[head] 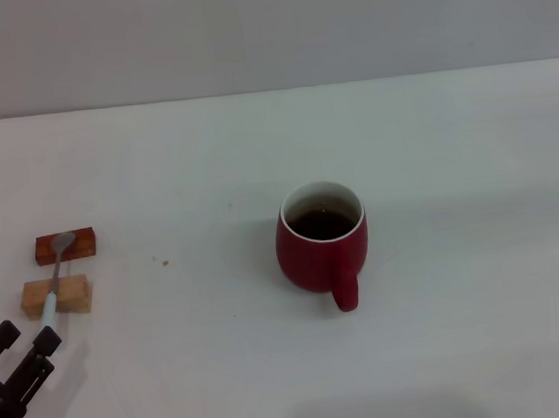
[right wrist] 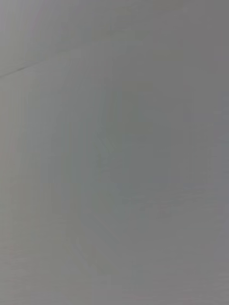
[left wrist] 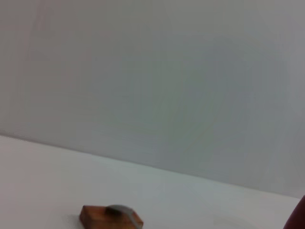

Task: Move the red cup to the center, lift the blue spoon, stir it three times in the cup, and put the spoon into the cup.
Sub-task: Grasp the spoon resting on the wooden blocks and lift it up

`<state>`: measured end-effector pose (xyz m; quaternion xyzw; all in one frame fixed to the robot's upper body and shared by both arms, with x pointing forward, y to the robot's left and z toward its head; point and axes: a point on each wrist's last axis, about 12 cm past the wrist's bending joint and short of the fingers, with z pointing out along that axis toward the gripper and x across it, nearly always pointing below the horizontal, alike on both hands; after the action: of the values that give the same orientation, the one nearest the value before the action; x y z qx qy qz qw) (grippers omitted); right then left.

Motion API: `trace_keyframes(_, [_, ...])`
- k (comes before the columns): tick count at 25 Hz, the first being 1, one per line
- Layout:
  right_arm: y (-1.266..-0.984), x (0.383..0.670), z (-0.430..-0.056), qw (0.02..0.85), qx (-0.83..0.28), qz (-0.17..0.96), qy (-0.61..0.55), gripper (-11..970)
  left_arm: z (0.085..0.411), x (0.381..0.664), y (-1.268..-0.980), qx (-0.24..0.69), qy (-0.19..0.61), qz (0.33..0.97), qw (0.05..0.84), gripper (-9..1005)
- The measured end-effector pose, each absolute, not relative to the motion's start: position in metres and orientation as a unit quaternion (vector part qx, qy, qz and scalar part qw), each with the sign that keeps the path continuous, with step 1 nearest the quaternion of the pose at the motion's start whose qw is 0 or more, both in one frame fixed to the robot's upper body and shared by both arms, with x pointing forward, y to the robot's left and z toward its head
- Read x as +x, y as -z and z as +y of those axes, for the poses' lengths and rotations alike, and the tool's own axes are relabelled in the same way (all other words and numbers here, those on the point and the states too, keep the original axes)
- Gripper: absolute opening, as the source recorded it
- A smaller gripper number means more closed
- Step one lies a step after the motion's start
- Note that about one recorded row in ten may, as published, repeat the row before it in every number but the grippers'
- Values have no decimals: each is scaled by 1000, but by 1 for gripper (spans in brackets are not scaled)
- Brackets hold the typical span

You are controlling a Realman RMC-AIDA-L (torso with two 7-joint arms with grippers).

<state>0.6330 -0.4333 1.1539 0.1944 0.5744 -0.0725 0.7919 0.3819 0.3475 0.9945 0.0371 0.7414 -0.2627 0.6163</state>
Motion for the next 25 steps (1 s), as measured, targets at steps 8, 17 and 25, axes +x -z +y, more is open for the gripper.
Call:
trace_keyframes(8, [-1151, 631, -434, 789, 196, 578, 72, 482, 349, 384, -991, 34, 256, 754, 604, 648])
trace_keyframes(17, [-1151, 631, -432, 791, 194, 576, 70, 482, 347, 388, -988, 37, 253, 762, 595, 648])
trace_keyframes(25, [-1150, 628, -428, 800, 183, 568, 67, 482, 346, 388, -987, 37, 252, 763, 594, 648])
